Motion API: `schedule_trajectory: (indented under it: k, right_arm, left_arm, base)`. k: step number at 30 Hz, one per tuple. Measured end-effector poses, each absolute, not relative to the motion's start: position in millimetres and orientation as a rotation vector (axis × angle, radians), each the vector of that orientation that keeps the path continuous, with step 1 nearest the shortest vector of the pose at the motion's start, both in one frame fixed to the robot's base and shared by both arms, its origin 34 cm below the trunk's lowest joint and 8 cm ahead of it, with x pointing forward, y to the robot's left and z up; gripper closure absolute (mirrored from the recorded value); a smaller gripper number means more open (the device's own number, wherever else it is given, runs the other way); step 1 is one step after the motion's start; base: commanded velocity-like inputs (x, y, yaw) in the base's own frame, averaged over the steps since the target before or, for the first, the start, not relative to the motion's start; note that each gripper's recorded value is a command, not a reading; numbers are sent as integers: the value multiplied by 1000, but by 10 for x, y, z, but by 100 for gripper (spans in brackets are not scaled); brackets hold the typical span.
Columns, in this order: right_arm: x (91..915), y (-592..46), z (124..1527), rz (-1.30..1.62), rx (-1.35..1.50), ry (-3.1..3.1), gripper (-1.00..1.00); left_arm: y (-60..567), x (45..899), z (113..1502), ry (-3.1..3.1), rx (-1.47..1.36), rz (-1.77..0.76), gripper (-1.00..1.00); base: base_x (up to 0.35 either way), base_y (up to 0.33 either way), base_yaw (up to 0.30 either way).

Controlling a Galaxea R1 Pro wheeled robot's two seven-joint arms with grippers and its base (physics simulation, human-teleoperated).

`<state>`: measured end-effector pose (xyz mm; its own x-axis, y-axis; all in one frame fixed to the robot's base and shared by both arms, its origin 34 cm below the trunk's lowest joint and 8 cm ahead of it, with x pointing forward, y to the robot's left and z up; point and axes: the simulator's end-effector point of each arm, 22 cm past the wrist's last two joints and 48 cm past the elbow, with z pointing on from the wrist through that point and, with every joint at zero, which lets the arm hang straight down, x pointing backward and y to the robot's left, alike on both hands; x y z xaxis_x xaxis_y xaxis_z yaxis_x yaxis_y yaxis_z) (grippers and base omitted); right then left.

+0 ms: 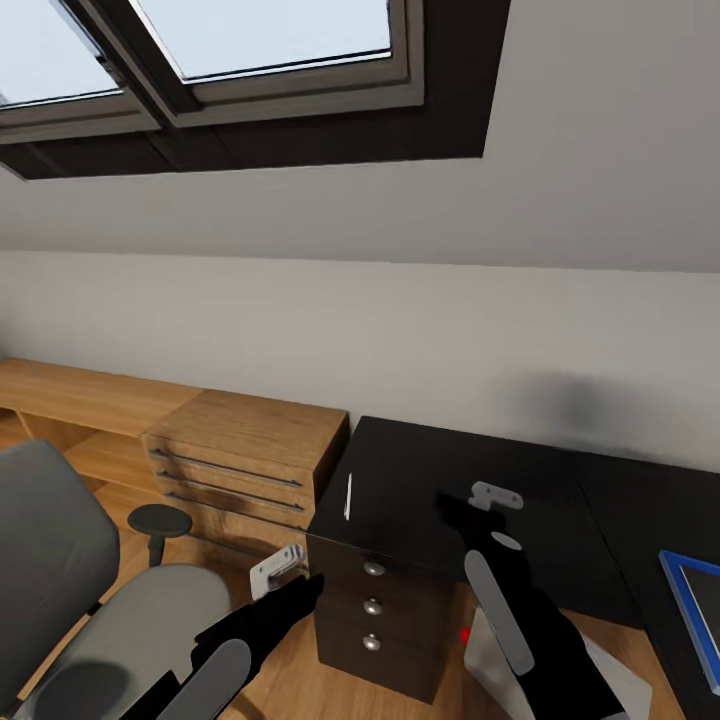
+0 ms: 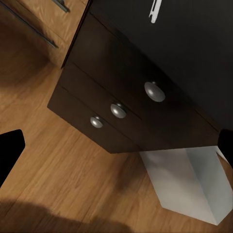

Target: In the bedroom, organize the workspace by keeping the computer under the desk, ensuring the monitor is on the desk, placing the keyboard on the desk next to the monitor, placing the mouse on the desk next to the keyboard, moving the folder from the swivel chair onto the desk next to the mouse, stacking the notebook on top of the folder with the pen on top of the notebook, and positioning the swivel chair next to the desk.

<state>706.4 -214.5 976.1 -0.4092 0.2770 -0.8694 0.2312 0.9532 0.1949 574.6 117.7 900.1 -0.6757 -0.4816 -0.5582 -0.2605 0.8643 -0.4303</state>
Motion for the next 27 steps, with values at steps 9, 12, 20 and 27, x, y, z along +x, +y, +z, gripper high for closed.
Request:
schedule_trajectory:
  k: [9,12,20,27]
  right_arm:
    - [7062,-2077,9776,61,358,2006,-100]
    - [7062,-2075,9794,61,364,2003,-100]
    - [7070,-2067,9865,62,366,1982,-100]
    - [7073,-2059,9858,63,367,1980,-100]
  left_arm:
    - [1183,5748,9000,2338,-533,-413,-100]
    - [1183,5748,9000,2338,-533,-413,-100]
    - [1172,5743,9006,2338,-528,-415,-100]
    - [1174,5743,9007,2337,-528,-414,-100]
  base:
    - [0,0,1]
    - [0,0,0]
    - [229,0,48]
    - [321,0,207]
